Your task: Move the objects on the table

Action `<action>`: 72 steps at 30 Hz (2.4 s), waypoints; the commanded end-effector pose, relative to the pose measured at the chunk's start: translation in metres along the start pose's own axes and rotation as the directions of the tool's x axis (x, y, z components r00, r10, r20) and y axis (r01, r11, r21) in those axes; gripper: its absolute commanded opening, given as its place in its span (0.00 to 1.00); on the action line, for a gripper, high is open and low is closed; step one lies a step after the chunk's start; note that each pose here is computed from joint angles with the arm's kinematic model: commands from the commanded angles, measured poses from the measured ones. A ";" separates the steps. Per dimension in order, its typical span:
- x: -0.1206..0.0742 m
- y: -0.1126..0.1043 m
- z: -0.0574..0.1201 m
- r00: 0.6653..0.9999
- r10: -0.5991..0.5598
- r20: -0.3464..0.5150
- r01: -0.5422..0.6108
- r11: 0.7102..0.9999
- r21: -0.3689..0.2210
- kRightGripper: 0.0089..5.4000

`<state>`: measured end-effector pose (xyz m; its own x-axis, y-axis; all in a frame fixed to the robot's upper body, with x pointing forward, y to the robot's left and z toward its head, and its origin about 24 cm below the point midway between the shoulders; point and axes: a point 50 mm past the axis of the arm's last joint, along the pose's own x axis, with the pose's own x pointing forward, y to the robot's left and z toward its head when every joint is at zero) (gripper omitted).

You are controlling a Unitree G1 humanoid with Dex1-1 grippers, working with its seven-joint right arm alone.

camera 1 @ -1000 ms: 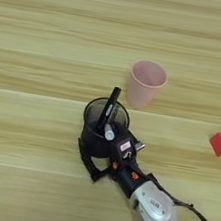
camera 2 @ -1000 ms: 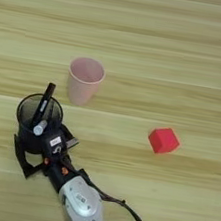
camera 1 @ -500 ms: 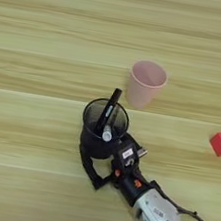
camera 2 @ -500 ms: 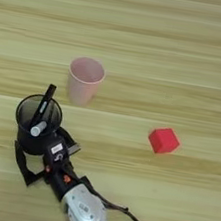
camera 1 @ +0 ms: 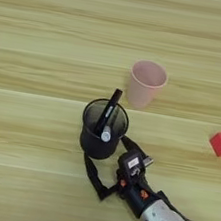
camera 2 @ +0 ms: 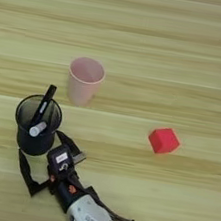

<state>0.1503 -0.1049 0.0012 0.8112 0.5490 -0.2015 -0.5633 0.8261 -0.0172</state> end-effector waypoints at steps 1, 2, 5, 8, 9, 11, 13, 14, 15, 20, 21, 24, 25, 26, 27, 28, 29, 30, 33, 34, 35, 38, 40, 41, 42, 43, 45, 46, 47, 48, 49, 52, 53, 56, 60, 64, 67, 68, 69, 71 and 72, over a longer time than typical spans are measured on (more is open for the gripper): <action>-0.015 -0.009 -0.010 0.995 -0.058 -0.084 0.058 0.998 0.002 1.00; -0.017 -0.011 -0.010 0.994 -0.068 -0.084 0.068 0.998 0.002 1.00; -0.019 -0.015 -0.008 0.992 -0.090 -0.084 0.090 0.996 -0.002 1.00; -0.020 -0.017 -0.007 0.992 -0.099 -0.082 0.099 0.995 -0.004 1.00; -0.020 -0.017 -0.006 0.992 -0.100 -0.082 0.100 0.995 -0.004 1.00; -0.021 -0.018 -0.005 0.991 -0.105 -0.081 0.105 0.994 -0.008 1.00; -0.023 -0.021 -0.004 0.989 -0.122 -0.082 0.122 0.992 -0.014 1.00; -0.024 -0.023 -0.004 0.988 -0.132 -0.083 0.131 0.991 -0.016 1.00; -0.025 -0.026 -0.003 0.986 -0.146 -0.085 0.145 0.989 -0.018 1.00; -0.028 -0.035 -0.002 0.976 -0.195 -0.094 0.192 0.981 -0.034 1.00; -0.029 -0.036 -0.001 0.976 -0.195 -0.094 0.193 0.981 -0.035 1.00; -0.033 -0.037 0.002 0.975 -0.201 -0.092 0.198 0.979 -0.040 1.00; -0.034 -0.037 0.003 0.975 -0.204 -0.091 0.200 0.979 -0.042 1.00; -0.035 -0.037 0.004 0.974 -0.206 -0.090 0.203 0.978 -0.044 1.00; -0.036 -0.038 0.004 0.974 -0.209 -0.090 0.205 0.978 -0.046 1.00; -0.037 -0.038 0.005 0.973 -0.214 -0.091 0.210 0.976 -0.048 1.00; -0.037 -0.041 0.005 0.970 -0.227 -0.092 0.223 0.973 -0.052 1.00; -0.037 -0.043 0.005 0.967 -0.239 -0.093 0.234 0.970 -0.057 1.00; -0.035 -0.051 0.003 0.955 -0.279 -0.102 0.273 0.960 -0.067 1.00; -0.035 -0.052 0.003 0.951 -0.290 -0.105 0.285 0.956 -0.068 1.00; -0.034 -0.054 0.002 0.949 -0.298 -0.106 0.293 0.954 -0.068 1.00; -0.032 -0.056 0.002 0.943 -0.315 -0.106 0.309 0.948 -0.069 1.00; -0.029 -0.059 0.001 0.939 -0.328 -0.107 0.322 0.944 -0.069 1.00; -0.027 -0.060 0.001 0.936 -0.336 -0.107 0.329 0.942 -0.070 1.00; -0.025 -0.062 0.000 0.934 -0.342 -0.108 0.336 0.939 -0.070 1.00; -0.023 -0.063 0.000 0.932 -0.347 -0.109 0.341 0.938 -0.070 1.00; -0.018 -0.069 -0.001 0.925 -0.363 -0.113 0.357 0.932 -0.067 1.00; -0.015 -0.072 0.000 0.924 -0.366 -0.112 0.361 0.930 -0.066 1.00; -0.012 -0.075 -0.001 0.920 -0.375 -0.115 0.370 0.927 -0.062 1.00; -0.010 -0.079 -0.002 0.917 -0.381 -0.120 0.377 0.925 -0.057 1.00; -0.007 -0.082 -0.003 0.914 -0.386 -0.125 0.383 0.922 -0.052 1.00; 0.001 -0.088 -0.007 0.911 -0.390 -0.137 0.387 0.921 -0.047 1.00; 0.003 -0.089 -0.008 0.911 -0.389 -0.140 0.386 0.921 -0.047 1.00; 0.008 -0.090 -0.011 0.919 -0.368 -0.144 0.367 0.930 -0.033 1.00; 0.013 -0.089 -0.011 0.925 -0.353 -0.139 0.354 0.935 -0.018 1.00; 0.017 -0.088 -0.013 0.932 -0.335 -0.139 0.337 0.941 -0.010 1.00; 0.022 -0.086 -0.014 0.940 -0.307 -0.147 0.312 0.950 0.013 1.00; 0.024 -0.087 -0.013 0.942 -0.301 -0.148 0.307 0.952 0.018 1.00; 0.026 -0.088 -0.013 0.943 -0.296 -0.150 0.302 0.953 0.021 1.00; 0.029 -0.090 -0.012 0.945 -0.290 -0.154 0.297 0.954 0.027 1.00; 0.031 -0.091 -0.012 0.946 -0.286 -0.156 0.294 0.955 0.030 1.00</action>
<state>0.2270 -0.1627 0.0004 0.9344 0.2639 -0.2391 -0.2875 0.9553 -0.0689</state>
